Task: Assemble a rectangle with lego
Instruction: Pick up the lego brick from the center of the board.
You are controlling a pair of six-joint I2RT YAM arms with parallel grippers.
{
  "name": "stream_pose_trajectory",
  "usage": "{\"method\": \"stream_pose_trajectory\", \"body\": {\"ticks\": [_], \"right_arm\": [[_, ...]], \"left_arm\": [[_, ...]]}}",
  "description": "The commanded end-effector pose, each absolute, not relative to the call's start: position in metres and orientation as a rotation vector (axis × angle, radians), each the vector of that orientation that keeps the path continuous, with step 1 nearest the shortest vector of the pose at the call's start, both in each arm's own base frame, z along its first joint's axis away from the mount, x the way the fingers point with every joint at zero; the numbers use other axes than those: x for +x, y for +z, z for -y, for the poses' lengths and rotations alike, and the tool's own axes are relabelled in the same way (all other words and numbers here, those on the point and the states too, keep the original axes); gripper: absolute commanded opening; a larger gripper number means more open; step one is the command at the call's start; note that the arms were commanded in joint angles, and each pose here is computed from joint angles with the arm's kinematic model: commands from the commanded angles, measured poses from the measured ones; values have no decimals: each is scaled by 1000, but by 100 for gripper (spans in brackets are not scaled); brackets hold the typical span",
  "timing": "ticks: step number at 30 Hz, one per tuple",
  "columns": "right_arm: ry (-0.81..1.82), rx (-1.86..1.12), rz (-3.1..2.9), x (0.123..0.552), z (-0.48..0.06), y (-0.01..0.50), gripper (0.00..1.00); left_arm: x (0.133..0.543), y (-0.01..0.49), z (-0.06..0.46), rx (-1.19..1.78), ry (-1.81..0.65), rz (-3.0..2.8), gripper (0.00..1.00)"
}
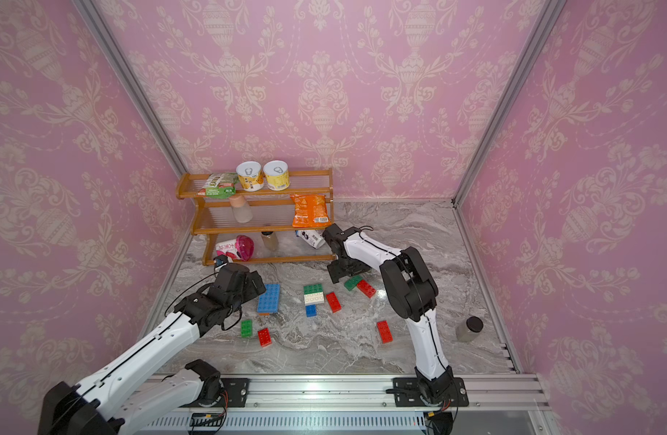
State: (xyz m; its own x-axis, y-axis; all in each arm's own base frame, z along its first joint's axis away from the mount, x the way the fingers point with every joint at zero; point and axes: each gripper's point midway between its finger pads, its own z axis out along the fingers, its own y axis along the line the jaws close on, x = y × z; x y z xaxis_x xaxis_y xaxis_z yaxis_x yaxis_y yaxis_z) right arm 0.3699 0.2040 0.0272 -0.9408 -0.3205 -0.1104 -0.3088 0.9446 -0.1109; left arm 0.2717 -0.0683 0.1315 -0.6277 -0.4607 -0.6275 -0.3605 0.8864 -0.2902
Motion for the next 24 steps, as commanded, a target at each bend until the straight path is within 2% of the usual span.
{"method": "stream_pose_trajectory", "body": {"ticks": [1, 9, 17, 20, 24], "right_arm": [[-71, -511, -3012, 356, -205, 23, 94], [-52, -469, -3031, 341, -199, 22, 91], [-59, -432, -3038, 339, -197, 18, 81], [-60, -421, -3042, 338, -197, 16, 72], [-56, -383, -3028, 340, -196, 25, 54]], "left_arm": [[272, 134, 64, -612, -164, -2305, 99], [272, 135, 64, -616, -166, -2304, 99], [274, 135, 66, -610, -171, -2309, 99], [274, 135, 67, -608, -169, -2312, 99], [275, 135, 67, -606, -167, -2315, 99]]}}
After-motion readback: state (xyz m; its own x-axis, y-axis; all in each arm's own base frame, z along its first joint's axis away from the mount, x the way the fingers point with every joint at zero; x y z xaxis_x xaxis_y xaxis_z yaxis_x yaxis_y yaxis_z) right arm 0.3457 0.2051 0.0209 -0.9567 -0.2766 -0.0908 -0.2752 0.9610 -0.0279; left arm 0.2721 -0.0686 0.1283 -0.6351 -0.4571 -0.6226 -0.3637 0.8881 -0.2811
